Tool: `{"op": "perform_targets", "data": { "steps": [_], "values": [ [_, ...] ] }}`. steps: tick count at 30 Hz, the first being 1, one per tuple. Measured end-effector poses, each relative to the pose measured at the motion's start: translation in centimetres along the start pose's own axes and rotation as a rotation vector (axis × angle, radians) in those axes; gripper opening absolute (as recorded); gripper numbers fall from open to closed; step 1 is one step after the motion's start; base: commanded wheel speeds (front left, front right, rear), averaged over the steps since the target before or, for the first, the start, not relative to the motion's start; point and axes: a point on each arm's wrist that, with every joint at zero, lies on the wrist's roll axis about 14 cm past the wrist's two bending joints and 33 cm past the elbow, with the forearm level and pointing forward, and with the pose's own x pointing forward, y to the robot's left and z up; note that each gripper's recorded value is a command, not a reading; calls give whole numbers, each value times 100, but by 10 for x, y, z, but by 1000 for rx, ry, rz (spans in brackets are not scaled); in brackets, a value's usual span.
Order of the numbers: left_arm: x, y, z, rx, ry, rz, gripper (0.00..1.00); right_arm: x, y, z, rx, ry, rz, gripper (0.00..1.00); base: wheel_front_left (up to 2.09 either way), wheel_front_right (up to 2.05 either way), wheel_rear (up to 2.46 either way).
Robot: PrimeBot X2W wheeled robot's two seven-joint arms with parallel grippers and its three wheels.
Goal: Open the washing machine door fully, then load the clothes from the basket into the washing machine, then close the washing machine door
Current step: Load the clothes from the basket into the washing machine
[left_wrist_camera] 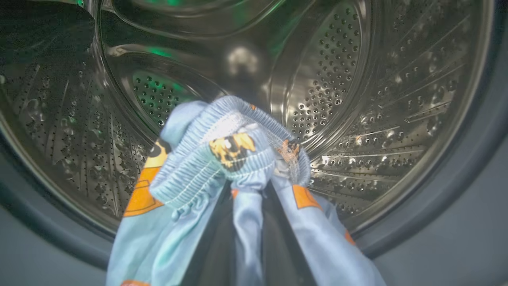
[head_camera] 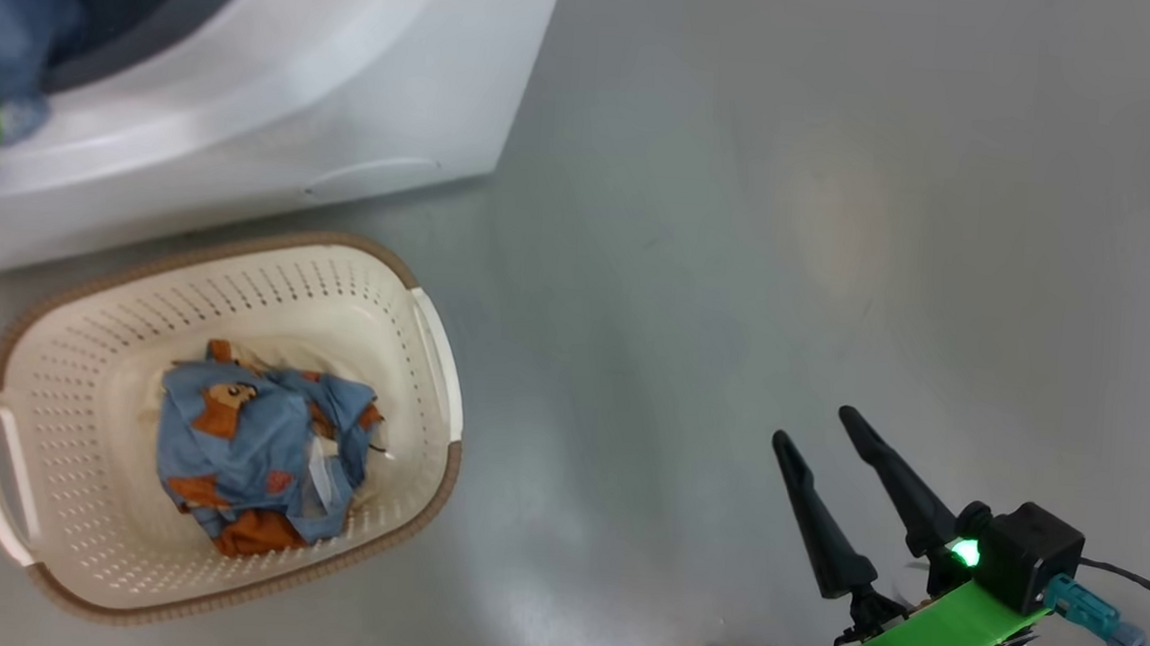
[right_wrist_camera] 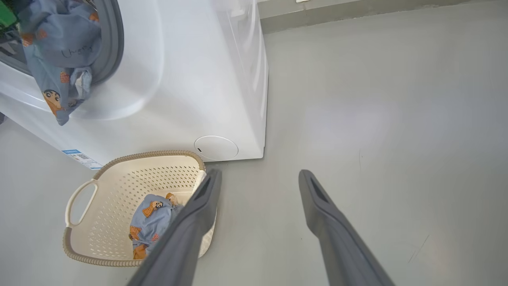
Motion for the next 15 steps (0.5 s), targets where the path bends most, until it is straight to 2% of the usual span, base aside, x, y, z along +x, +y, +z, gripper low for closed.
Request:
{"op": "perform_targets", "data": {
  "steps": [7, 14, 15],
  "values": [
    [24, 6, -13, -17, 3, 50, 0, -3, -5, -15, -29, 62, 12, 100, 0, 0, 0],
    [32, 15, -1, -16, -14, 84, 0, -11, -5, -25, -30, 99, 20, 100, 0, 0, 0],
    [35, 17, 13, -13, -52, 89, 0, -11, -5, -26, -31, 102, 24, 100, 0, 0, 0]
  ]
}}
